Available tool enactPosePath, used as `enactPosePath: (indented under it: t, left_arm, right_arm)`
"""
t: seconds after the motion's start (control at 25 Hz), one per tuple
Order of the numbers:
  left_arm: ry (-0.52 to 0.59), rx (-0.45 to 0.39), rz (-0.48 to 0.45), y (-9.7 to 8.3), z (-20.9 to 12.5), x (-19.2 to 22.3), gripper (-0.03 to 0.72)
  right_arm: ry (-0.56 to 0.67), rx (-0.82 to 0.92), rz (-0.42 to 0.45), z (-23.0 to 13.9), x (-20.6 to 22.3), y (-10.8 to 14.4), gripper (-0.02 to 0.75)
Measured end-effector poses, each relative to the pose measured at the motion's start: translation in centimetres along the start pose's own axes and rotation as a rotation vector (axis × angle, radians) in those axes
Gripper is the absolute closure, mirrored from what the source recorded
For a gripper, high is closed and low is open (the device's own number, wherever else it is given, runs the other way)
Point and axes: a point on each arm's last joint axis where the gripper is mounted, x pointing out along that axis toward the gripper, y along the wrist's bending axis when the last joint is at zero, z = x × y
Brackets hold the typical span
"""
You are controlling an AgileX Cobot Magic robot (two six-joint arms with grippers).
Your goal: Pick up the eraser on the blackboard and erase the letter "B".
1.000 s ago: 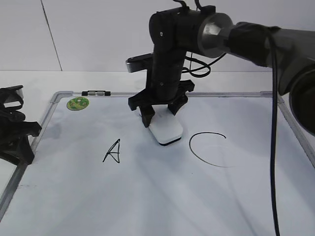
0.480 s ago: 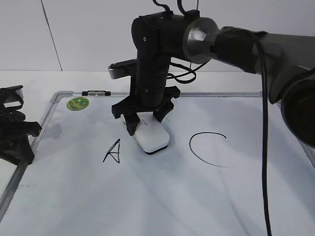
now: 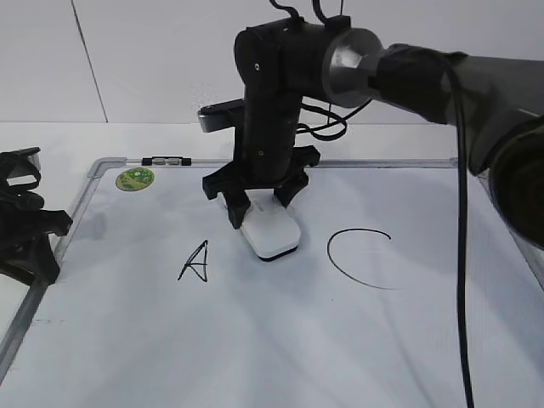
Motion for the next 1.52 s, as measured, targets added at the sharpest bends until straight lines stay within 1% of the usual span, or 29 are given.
enactPosePath:
  t: [0.48, 0.56, 0.68, 0.84, 1.0, 1.16, 1.28, 1.52]
  left_arm:
    - [0.0, 0.0, 0.0, 0.0, 0.0, 0.0, 0.545]
    - [0.0, 0.0, 0.0, 0.0, 0.0, 0.0, 0.545]
    - [0.0, 0.0, 0.0, 0.0, 0.0, 0.0, 0.545]
    - [0.0, 0.0, 0.0, 0.0, 0.0, 0.0, 0.545]
    - [0.0, 0.0, 0.0, 0.0, 0.0, 0.0, 0.545]
    - [0.0, 0.001, 0.002, 0.0, 0.0, 0.0, 0.545]
    - [0.001, 0.001, 0.001, 0.0, 0.0, 0.0, 0.545]
    - [0.001, 0.001, 0.001, 0.0, 0.0, 0.0, 0.545]
  right_arm:
    - [-0.001, 0.098, -0.014, 0.2, 0.0, -4.7, 0.2]
    - [-0.001, 0.107, -0.016, 0.2, 0.0, -5.2, 0.2]
    - [-0.001, 0.107, -0.016, 0.2, 0.0, -5.2, 0.2]
    - [0.0, 0.119, 0.008, 0.2, 0.0, -5.1, 0.2]
    - [-0.001, 0.121, 0.034, 0.2, 0.0, -4.8, 0.2]
    - [-0.001, 0.088, 0.024, 0.2, 0.0, -3.8, 0.2]
    - [0.001, 0.056, 0.036, 0.2, 0.0, -2.0, 0.2]
    - [0.008, 0.017, 0.107, -0.1, -0.1, 1.6, 0.2]
